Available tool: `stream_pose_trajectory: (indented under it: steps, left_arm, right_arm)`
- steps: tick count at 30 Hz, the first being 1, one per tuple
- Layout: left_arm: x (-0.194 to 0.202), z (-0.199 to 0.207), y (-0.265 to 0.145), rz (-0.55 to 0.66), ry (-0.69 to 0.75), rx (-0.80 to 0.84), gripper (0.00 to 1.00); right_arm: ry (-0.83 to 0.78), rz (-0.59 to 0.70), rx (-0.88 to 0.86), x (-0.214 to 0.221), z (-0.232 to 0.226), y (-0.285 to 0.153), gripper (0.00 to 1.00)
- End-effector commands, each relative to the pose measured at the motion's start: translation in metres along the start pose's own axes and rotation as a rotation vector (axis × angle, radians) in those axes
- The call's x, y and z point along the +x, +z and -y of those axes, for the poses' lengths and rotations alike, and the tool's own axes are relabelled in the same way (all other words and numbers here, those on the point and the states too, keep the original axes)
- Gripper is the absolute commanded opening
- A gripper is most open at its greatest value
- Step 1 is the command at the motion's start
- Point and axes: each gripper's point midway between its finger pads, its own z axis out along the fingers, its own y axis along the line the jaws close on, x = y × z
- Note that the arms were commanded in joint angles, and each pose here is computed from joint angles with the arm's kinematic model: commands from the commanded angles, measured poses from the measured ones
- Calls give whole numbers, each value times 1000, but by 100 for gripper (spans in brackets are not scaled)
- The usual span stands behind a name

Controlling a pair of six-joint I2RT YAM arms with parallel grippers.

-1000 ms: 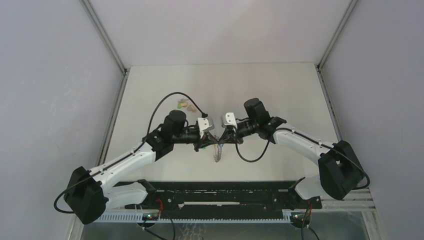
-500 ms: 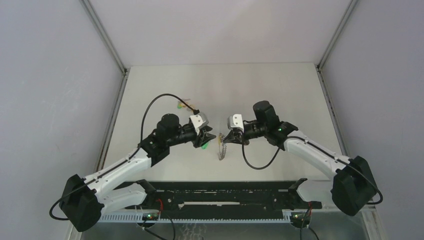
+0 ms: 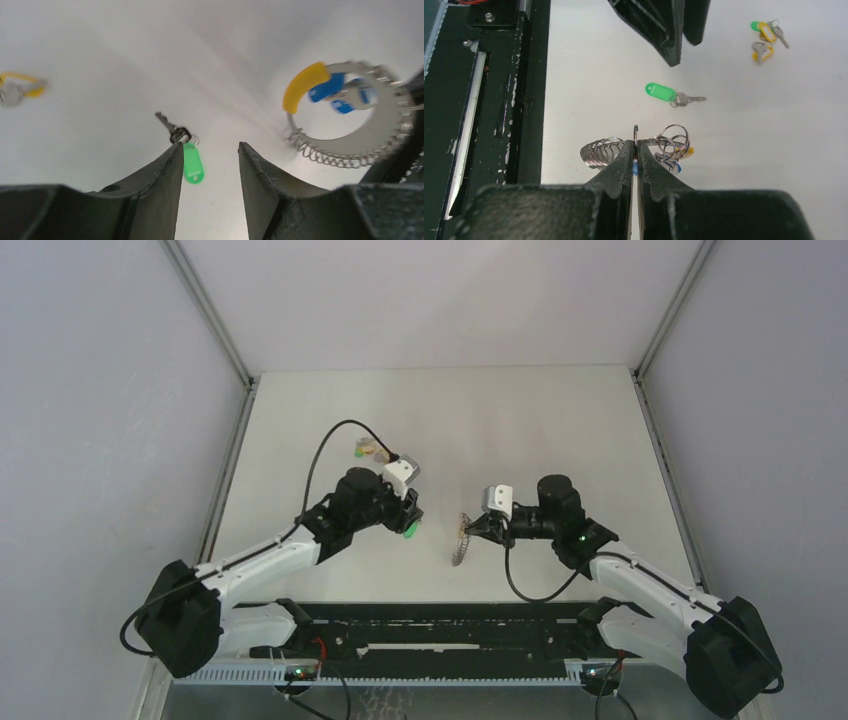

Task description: Put the keys on the keyring

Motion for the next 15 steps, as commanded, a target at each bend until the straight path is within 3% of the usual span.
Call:
stream_pose_trajectory:
  steps: [1,15]
  left_arm:
    - [5,-16,9,-91,-53,-98,49]
    - [45,-30,39,-438,79,-185,46]
  right_arm:
    - [-37,122,107,-29,14,-6,0]
    - [-48,164,180,-35,17,-17,0]
